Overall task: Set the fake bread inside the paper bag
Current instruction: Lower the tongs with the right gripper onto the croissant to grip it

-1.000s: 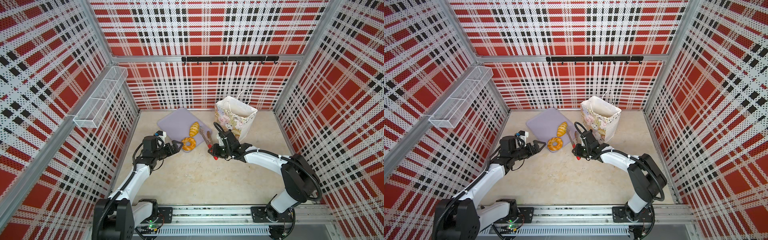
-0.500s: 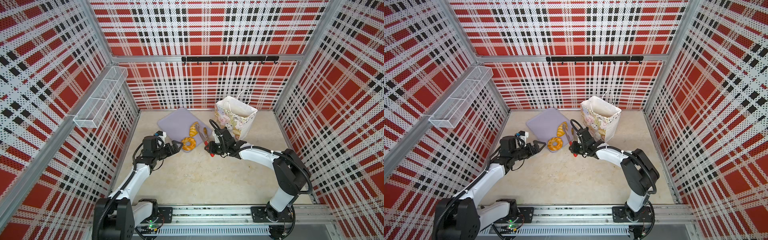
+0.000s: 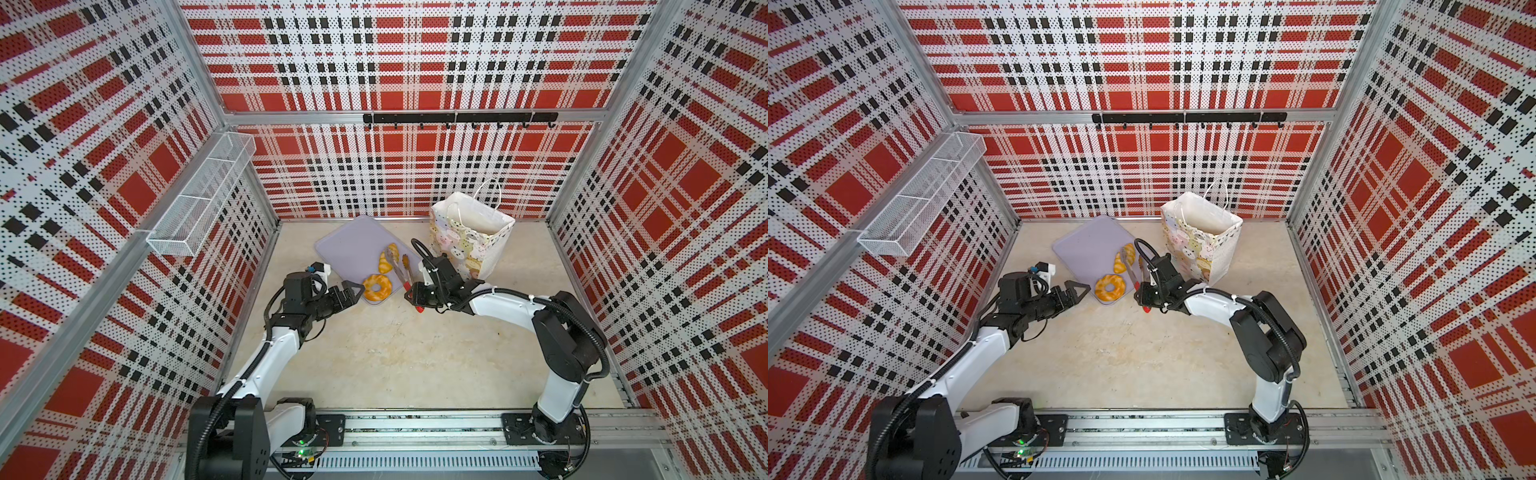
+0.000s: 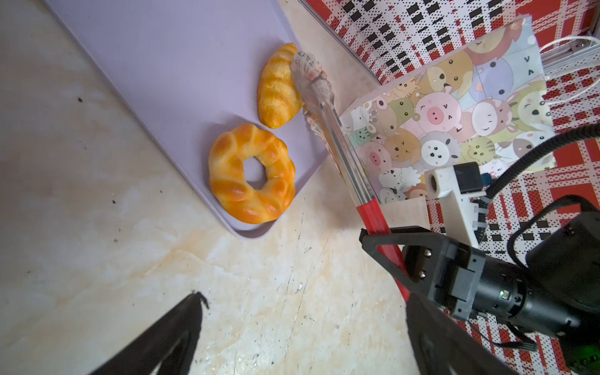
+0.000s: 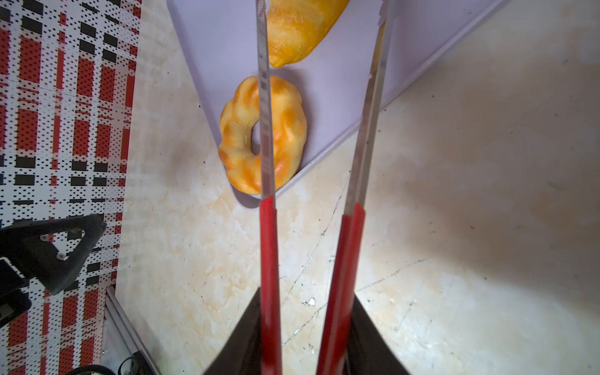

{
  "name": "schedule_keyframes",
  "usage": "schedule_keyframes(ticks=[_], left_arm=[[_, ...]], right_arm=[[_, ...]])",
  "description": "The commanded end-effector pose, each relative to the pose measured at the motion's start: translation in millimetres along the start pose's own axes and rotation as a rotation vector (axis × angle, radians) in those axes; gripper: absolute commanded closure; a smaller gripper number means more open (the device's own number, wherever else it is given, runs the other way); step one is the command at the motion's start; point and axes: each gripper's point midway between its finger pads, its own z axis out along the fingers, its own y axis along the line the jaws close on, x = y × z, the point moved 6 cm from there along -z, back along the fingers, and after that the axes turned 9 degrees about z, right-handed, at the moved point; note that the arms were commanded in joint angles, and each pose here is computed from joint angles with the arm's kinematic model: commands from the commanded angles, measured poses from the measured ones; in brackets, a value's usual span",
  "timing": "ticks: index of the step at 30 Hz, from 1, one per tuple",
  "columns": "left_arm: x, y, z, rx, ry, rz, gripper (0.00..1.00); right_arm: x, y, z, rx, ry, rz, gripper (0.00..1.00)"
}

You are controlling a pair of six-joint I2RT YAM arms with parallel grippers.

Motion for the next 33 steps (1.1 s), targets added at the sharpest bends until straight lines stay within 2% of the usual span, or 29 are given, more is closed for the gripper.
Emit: schedule_keyframes(ticks=[1,6,12,14,16,18,24,33], left_arm=[[-0.1,2.9,-0.5,-0.003,0.004,0.006,0.0],[-0.3,2.9,-0.9,-0.002,0.004,0.007,0.0],[0.0,1.0,-0.8,0.008,0.006,0.01,0.0],[-0.2,0.7,-0.8,0.01,0.007,0.011,0.0],[-0.9,0.1,-0.7,0.011,0.005,0.014,0.0],[-0.9,0.5,-1.1,0.009,0.004,0.013,0.0],[-2.8,-1.6,-5.4,0.0,-0.019,0.023,0.0],[-19.7,-19.7,-27.2,0.002,-0.136,0.094,0.0]], right_arm=[[-4.3,14.1,3.5,-0.066,-0.011,-0.036,0.64],[-5.3,23.4,6.4,-0.097,0.001,-0.064,0.65],[-3.0,18.7,10.9,-0.024,0.005,-0.096,0.65],[-1.9,18.5,11.5,-0.019,0.005,-0.104,0.69],[-1.3,19.7,9.8,-0.023,0.002,-0.109,0.77],[-2.7,24.0,4.8,-0.05,-0.012,-0.117,0.79],[-7.2,42.3,-24.3,-0.172,-0.104,-0.163,0.78],[3.7,56.7,-91.0,-0.326,-0.277,-0.22,0.78]])
